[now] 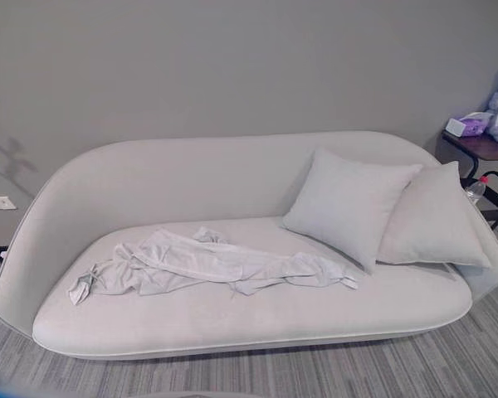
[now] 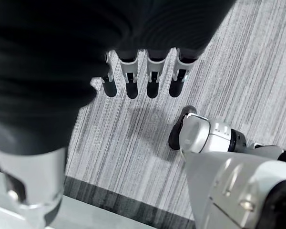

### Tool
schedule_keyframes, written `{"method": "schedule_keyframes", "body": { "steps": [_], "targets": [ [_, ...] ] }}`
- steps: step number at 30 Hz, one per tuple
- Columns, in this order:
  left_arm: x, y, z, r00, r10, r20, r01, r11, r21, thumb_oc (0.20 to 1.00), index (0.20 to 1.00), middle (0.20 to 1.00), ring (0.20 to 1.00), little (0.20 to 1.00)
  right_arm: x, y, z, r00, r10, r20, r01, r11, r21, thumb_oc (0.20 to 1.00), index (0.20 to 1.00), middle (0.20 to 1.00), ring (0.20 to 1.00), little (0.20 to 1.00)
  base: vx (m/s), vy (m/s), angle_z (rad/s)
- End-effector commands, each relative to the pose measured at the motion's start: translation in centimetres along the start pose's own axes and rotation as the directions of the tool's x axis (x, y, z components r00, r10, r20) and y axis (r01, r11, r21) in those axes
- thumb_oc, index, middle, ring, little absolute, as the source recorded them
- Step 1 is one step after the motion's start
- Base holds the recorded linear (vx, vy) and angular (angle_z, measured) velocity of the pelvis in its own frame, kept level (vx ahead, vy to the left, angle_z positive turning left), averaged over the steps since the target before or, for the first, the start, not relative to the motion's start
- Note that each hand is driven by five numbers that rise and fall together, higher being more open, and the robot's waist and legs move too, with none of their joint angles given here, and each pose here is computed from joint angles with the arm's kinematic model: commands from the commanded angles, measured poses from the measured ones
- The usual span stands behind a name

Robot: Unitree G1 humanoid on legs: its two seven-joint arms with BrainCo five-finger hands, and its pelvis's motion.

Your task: Hang the clothes on the sofa on the clothes rack.

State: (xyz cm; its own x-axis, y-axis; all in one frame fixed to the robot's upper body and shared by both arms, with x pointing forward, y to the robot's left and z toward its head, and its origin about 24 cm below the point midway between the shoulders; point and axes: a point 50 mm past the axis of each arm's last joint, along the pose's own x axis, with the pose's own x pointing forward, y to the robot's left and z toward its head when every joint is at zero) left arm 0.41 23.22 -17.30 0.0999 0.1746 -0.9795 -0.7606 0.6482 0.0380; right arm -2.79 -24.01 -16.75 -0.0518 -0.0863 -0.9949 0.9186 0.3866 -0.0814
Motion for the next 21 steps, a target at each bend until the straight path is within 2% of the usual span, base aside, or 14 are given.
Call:
{"method": "schedule_keyframes", "body": {
  "steps": [1,14,21],
  "targets": [
    [0.1,-1.8,1.2,0.999,-0.036,0.040,0.036,0.999,0.010,1.000,1.000,1.000,1.000,1.000,0.1,1.5,-1.0,0.999,0.021,-0.035,-0.021,1.000,-0.021,1.000,1.000,1.000,1.000,1.000,0.00,0.000,0.00],
    [0.2,-1.9,1.0,0.998,-0.041,0.037,0.042,0.999,-0.014,1.000,1.000,1.000,1.000,1.000,0.1,1.8,-0.9,0.999,0.028,-0.027,-0.029,0.999,-0.045,1.000,1.000,1.000,1.000,1.000,0.00,0.000,0.00],
    [0.2,-2.0,1.1,0.998,-0.036,0.058,0.038,0.999,-0.032,1.000,1.000,1.000,1.000,1.000,0.2,2.6,-0.1,0.998,0.055,0.039,-0.047,0.984,-0.172,1.000,1.000,1.000,1.000,1.000,0.00,0.000,0.00]
  ]
}}
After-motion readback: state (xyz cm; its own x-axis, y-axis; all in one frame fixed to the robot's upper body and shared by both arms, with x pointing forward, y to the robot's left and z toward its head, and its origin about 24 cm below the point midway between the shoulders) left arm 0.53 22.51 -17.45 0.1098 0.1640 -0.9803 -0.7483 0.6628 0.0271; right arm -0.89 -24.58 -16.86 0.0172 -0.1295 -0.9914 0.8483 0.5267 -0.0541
